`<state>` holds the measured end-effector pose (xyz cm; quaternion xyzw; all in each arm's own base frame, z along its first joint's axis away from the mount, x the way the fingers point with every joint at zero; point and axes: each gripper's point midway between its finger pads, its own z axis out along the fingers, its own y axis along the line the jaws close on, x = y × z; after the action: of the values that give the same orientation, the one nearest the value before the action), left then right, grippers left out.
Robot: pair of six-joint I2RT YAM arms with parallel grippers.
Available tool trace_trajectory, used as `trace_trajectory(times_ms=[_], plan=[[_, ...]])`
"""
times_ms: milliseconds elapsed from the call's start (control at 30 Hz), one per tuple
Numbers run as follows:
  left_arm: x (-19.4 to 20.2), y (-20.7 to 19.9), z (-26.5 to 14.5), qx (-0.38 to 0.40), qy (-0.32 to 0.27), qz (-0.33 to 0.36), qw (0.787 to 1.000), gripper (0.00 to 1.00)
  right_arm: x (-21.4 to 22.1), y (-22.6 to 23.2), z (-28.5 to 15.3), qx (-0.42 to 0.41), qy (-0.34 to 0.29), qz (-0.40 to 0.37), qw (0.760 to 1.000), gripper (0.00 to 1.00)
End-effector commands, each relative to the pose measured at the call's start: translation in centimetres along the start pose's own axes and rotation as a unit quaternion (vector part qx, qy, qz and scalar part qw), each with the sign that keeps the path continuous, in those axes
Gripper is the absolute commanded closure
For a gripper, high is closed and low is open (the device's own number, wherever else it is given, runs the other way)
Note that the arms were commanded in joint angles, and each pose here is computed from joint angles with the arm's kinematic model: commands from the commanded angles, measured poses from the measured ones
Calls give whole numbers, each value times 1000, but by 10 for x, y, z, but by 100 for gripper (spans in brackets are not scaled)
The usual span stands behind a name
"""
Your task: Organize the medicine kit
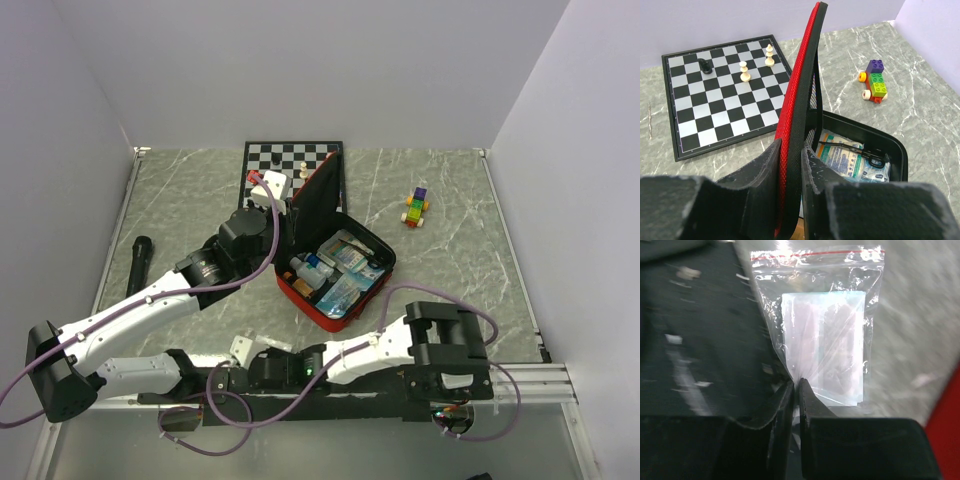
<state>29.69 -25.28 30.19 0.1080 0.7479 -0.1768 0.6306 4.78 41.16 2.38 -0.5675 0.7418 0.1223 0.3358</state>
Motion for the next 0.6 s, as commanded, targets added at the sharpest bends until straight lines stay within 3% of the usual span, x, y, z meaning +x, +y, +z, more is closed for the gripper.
trace_trajectory(times_ms=[0,200,333,567], plan=[[10,3,-1,-4,19,0,1000,74,28,-44,-20,88,39,-7,995,89],[6,3,2,-13,11,-3,1000,73,3,-31,-92,44,-38,-17,998,92],[6,5,7,-22,9,-8,1000,73,-4,-44,-140,27,-86,32,995,92],[0,17,6,-55,-5,-30,998,73,-40,-84,-222,8,-242,173,955,92]])
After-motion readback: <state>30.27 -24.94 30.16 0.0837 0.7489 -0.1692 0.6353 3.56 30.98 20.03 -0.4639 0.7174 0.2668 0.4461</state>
